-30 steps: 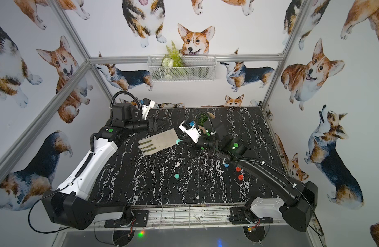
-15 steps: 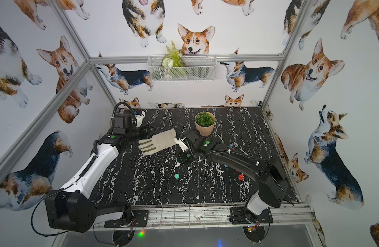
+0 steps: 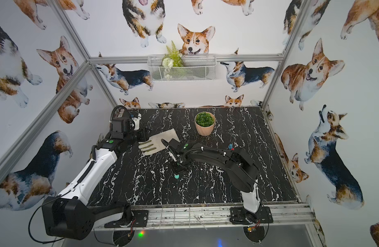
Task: Close the stamp cap
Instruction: Close the cover of the stamp.
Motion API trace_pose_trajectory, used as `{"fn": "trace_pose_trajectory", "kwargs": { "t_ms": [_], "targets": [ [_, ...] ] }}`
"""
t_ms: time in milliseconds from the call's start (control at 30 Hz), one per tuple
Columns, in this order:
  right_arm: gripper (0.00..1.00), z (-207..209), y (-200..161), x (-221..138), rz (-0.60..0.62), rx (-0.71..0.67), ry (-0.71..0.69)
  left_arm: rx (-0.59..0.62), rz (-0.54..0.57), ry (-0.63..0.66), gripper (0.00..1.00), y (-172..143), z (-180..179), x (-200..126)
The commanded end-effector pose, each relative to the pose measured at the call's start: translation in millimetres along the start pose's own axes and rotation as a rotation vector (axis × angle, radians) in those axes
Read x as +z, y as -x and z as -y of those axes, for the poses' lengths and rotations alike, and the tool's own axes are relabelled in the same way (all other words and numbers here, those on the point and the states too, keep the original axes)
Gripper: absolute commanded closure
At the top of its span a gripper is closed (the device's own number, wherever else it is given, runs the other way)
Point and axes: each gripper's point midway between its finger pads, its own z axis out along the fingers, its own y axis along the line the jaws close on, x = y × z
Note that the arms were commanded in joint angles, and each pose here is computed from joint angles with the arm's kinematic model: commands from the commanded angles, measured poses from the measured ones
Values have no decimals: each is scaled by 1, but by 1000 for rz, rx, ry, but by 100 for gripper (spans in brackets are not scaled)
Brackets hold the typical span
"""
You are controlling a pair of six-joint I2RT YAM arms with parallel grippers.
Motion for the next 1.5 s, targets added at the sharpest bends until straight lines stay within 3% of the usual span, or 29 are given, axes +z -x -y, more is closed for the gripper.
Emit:
{"fn": "trace_pose_trajectory", "kwargs": {
  "t_ms": [0,600,1133,1467],
  "targets": [
    [100,4,-3,8,-41,15,-28,24,26,4,48,6,0,-1],
    [100,12,-10,35,-130,14,-63,24,27,-1,48,7,1,-2],
    [100,51,-34,57,-196,-169,-389,26,29,9,48,7,-1,-3],
    [100,69,-65,85,-287,-242,-459,30,38,24,48,8,-3,-6]
  ]
}}
